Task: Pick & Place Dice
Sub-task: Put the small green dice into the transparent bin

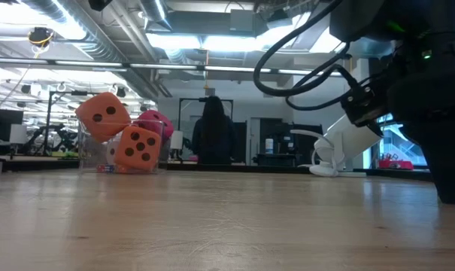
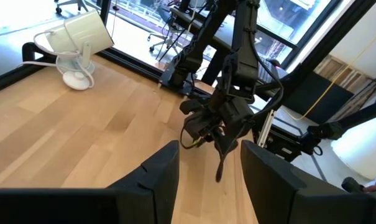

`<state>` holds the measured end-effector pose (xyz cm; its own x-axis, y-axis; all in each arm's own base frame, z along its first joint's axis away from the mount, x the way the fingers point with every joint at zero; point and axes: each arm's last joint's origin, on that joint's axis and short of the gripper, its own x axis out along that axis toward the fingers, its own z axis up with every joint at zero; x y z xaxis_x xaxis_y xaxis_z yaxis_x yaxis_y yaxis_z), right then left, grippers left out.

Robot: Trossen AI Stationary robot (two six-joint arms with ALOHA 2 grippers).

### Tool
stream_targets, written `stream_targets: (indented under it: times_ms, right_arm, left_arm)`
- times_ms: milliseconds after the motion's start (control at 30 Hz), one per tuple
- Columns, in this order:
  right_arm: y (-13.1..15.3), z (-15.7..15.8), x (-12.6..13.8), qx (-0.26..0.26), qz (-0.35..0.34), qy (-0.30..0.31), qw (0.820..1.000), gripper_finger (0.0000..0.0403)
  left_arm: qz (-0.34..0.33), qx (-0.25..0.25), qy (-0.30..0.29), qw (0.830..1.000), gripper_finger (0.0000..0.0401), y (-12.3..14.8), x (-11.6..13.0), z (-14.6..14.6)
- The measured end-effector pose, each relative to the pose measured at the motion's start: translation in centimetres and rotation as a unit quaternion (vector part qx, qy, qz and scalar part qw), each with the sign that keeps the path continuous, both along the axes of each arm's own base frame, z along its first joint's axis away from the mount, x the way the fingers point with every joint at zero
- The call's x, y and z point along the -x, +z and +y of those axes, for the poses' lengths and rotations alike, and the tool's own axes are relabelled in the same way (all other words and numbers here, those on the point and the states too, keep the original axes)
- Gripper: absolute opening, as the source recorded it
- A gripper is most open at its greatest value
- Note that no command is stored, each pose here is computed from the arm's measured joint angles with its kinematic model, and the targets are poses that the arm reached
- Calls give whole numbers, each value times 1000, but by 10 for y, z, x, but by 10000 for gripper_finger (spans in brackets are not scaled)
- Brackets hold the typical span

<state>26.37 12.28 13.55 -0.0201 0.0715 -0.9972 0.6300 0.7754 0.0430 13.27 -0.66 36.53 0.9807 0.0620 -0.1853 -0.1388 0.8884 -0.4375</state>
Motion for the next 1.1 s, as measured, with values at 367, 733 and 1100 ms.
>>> stream_targets:
  times_ms: [367, 733, 1100]
  right_arm:
    - [4, -1, 0, -10, -7, -7, 1000, 49]
    - [30, -2, -3, -13, -94, -36, 995, 49]
    - [47, -3, -2, -31, -138, -35, 989, 49]
  left_arm:
    - [0, -1, 0, 1000, 163, 0, 0, 0]
    - [7, -16, 6, 1000, 163, -2, -7, 0]
    - [-57, -20, 47, 997, 163, 10, -19, 7]
